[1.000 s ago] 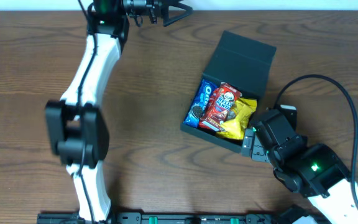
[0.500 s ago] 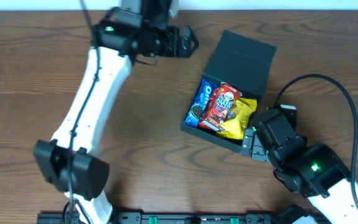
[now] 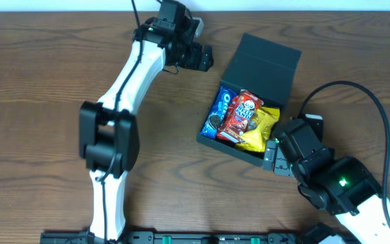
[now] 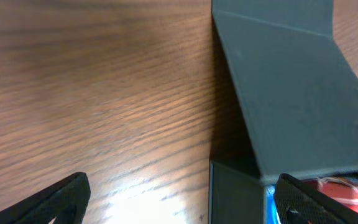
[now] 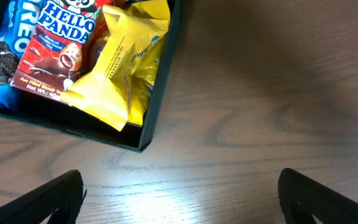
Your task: Pack container
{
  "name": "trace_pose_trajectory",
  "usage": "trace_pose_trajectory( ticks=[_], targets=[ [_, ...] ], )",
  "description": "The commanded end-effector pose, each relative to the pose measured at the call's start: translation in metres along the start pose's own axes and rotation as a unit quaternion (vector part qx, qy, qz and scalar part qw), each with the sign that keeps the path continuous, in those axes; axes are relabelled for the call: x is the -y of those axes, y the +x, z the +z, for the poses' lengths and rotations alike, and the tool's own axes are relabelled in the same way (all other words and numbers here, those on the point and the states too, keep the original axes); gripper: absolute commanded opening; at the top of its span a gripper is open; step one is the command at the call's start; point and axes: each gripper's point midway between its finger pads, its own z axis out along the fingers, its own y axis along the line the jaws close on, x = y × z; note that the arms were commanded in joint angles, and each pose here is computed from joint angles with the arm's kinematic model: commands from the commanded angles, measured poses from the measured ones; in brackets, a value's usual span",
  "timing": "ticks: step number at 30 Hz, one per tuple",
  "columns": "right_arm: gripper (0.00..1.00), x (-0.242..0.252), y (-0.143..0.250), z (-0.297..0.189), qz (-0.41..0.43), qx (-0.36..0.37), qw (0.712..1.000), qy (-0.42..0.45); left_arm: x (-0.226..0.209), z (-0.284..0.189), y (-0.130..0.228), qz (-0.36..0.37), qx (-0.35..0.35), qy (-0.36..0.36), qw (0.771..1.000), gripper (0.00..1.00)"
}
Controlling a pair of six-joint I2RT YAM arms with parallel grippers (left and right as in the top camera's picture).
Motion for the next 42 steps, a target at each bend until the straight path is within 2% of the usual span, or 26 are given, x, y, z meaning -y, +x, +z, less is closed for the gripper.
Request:
trace_pose_trajectory(
  ticks=[1, 9, 29, 35, 42],
  targets=[
    [0.99, 0.002, -0.004, -0.002, 0.0, 0.007, 1.0, 0.002, 0.011, 0.005, -0.02, -0.017, 0.011, 0.05, 0.999, 0.95],
    [0.99, 0.002, -0.004, -0.002, 0.0, 0.007, 1.0, 0.002, 0.043, 0.015, -0.043, -0.039, 0.02, 0.145, 0.988, 0.95],
    [0.99, 0.002, -0.004, -0.002, 0.0, 0.007, 1.0, 0.002, 0.068, 0.066, -0.033, -0.063, 0.004, 0.163, 0.985, 0.96],
    [0.99, 0.002, -0.004, -0.002, 0.0, 0.007, 1.0, 0.002, 0.062, 0.091, -0.02, -0.08, -0.015, 0.156, 0.984, 0.96],
    [0.99, 0.002, -0.004, -0.002, 0.0, 0.007, 1.0, 0.002, 0.08, 0.105, -0.016, -0.08, -0.021, 0.19, 0.978, 0.96]
  ],
)
